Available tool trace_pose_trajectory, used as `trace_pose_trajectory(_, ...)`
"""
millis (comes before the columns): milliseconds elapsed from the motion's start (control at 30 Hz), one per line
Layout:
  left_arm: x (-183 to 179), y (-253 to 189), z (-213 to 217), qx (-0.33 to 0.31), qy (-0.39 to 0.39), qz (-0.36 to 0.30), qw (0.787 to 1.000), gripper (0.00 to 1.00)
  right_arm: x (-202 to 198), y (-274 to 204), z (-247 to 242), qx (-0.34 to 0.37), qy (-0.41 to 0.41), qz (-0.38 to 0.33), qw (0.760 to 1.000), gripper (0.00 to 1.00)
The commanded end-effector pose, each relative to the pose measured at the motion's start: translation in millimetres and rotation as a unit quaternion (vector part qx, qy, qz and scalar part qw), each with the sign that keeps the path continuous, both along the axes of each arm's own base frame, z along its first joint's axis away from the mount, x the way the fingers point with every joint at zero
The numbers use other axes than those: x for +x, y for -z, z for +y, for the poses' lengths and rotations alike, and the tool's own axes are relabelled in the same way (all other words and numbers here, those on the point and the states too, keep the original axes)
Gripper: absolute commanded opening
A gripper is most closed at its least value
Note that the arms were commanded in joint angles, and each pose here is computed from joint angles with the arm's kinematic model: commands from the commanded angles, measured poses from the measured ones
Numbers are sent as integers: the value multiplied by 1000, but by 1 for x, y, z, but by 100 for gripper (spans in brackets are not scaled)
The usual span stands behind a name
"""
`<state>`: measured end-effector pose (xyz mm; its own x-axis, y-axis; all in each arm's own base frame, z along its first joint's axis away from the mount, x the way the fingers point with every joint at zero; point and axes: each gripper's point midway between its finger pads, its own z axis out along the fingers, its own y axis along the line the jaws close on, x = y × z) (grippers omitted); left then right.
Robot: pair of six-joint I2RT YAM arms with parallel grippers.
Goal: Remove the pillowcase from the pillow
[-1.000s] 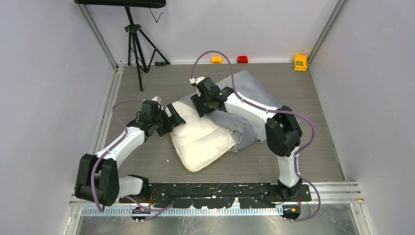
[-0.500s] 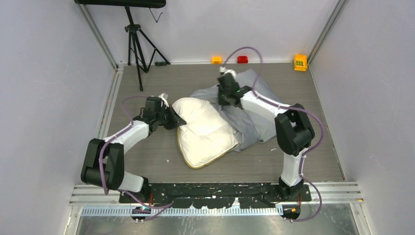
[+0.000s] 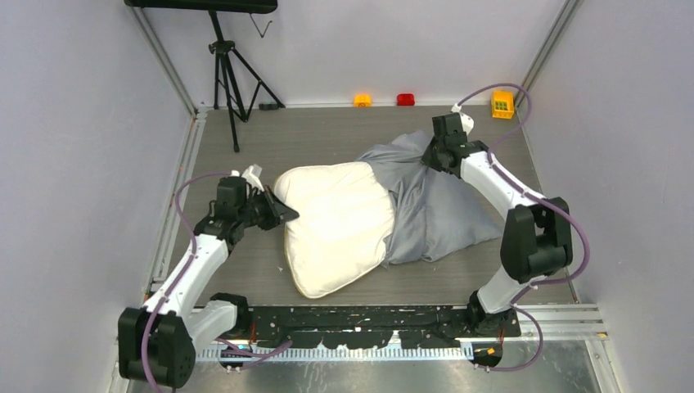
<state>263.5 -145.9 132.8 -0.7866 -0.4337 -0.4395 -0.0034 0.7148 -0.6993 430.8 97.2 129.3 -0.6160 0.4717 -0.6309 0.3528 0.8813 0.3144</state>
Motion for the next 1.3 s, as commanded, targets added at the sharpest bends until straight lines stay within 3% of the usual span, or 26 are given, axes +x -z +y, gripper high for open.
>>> trace_pose_trajectory(0,-11,-6,25,42,-31,6,999,0,-20,-59,-48,-58,59,-48,995,0)
trace_pose_trajectory(167,-14,-18,31,47,-42,6,998,0,-62,-103,-71,-89,71,-75,991,0)
trace_pose_trajectory(300,-11,-26,30,45,-40,3,998,0,-88,-118,-67,-68,48,-99,992,2)
trace_pose_trajectory(567,1,-28,25,43,-29,14,999,0,-101,-126,3,55,-114,-101,987,76)
trace_pose_trajectory(633,3,-30,25,47,-21,16,999,0,-106,-126,8,61,-134,-100,984,86)
trace_pose_trajectory(933,9,-23,33,93,-2,10,996,0,-137,-107,27,82,-177,-67,978,88)
trace_pose_trajectory(1233,63,-34,38,93,-60,5,994,0,-165,-86,47,89,-203,-29,975,89)
trace_pose_trajectory(1267,68,-34,37,88,-65,5,994,5,-166,-84,48,91,-205,-24,974,89)
